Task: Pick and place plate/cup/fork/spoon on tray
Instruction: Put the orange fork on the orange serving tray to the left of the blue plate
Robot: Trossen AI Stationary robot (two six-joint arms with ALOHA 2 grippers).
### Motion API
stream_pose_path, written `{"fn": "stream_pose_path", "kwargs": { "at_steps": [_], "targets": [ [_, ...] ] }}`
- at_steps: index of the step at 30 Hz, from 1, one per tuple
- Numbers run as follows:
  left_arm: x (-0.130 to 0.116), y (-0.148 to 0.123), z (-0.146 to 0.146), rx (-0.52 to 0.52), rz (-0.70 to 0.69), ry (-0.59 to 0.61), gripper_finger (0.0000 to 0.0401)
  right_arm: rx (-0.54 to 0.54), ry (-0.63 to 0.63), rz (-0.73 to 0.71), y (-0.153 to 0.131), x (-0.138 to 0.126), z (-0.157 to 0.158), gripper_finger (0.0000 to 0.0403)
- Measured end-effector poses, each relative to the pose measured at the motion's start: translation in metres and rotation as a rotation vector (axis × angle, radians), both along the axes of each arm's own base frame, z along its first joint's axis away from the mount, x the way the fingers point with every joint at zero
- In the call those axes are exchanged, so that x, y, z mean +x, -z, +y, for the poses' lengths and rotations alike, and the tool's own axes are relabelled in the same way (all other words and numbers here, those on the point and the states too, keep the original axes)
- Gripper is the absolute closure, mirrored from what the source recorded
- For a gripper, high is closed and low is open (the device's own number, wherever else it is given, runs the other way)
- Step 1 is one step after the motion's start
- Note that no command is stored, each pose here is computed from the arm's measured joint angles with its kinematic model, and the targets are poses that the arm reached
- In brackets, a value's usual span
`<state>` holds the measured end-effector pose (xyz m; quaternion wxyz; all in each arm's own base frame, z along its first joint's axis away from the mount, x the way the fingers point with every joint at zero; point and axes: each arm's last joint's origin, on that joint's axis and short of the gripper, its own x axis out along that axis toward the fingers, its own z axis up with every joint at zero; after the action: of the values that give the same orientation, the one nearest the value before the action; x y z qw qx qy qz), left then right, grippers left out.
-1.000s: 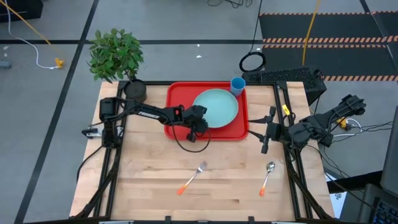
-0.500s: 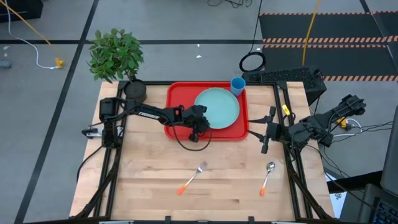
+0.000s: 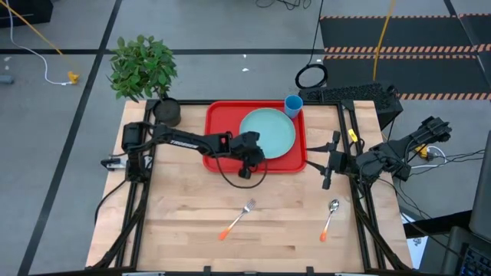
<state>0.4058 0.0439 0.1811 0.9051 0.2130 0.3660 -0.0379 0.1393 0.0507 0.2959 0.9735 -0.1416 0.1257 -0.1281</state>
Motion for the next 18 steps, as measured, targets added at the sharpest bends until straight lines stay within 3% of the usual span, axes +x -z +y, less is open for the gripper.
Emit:
{"fn": "stream_pose_path", "kwargs": {
  "at_steps": [10,18],
  "targets": [
    [0.007,-0.034,-0.018,-0.159,0.126,-0.114,0.0329,0.016,0.008,0.024,0.003,-0.001,0.0,0.0243],
    [0.003,-0.049,-0.051,-0.329,0.234,-0.264,0.0329,0.008,0.006,0.026,0.003,-0.001,0.0,0.0243]
  ]
}}
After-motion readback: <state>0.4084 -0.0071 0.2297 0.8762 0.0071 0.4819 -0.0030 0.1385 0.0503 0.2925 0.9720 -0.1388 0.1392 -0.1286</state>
